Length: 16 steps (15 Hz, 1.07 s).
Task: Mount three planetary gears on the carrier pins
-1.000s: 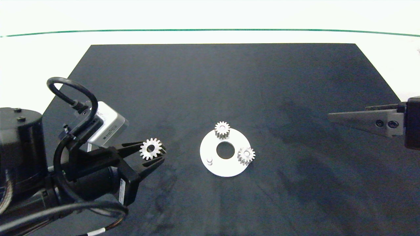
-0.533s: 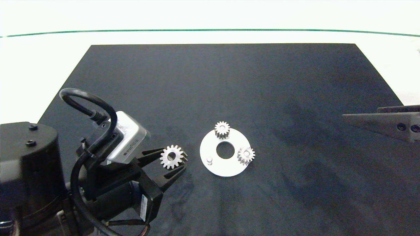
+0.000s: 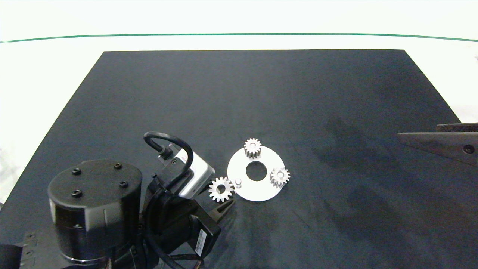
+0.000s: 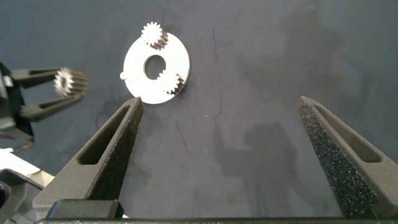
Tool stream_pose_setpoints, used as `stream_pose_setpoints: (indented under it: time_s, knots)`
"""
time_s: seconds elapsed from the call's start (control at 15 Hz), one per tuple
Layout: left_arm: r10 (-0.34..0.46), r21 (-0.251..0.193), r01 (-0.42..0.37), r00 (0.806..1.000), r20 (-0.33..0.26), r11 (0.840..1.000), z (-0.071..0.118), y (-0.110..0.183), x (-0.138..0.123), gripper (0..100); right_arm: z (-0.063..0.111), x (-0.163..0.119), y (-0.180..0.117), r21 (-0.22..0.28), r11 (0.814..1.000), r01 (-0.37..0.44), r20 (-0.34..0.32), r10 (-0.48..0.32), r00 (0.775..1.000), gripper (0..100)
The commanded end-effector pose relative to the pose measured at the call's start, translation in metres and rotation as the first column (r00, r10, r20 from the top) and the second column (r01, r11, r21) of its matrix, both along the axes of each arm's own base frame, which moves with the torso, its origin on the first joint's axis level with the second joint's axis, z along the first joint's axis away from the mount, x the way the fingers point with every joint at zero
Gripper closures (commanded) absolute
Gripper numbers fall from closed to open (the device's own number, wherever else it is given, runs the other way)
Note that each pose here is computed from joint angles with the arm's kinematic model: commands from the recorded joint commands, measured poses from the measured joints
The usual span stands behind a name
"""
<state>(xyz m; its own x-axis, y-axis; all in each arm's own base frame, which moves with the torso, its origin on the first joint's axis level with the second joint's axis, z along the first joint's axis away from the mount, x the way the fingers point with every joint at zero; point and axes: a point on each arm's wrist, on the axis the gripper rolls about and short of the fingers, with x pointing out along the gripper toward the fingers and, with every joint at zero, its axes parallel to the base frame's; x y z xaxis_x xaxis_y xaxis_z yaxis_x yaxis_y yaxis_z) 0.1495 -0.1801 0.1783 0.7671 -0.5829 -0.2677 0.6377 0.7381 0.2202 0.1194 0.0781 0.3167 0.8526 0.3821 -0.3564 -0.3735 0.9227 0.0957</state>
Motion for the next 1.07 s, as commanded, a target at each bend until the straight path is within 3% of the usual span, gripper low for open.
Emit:
stream_pose_setpoints:
  time_s: [0.07,0.53,1.07]
  knots:
    - [-0.005,0.031,0.006,1.000,-0.021,1.000,-0.016,-0.012,0.006,78,0.001,-0.004,-0.003,0.005,1.000,0.001,0.006,-0.001,1.000,0]
    - [0.003,0.028,-0.003,1.000,-0.011,1.000,-0.028,-0.035,0.020,78,0.002,-0.013,-0.009,0.019,1.000,0.000,0.027,0.000,1.000,0]
    - [0.036,0.029,-0.036,0.999,-0.003,0.999,-0.030,-0.047,0.041,78,0.001,-0.016,-0.011,0.019,1.000,0.000,0.027,0.000,1.000,0]
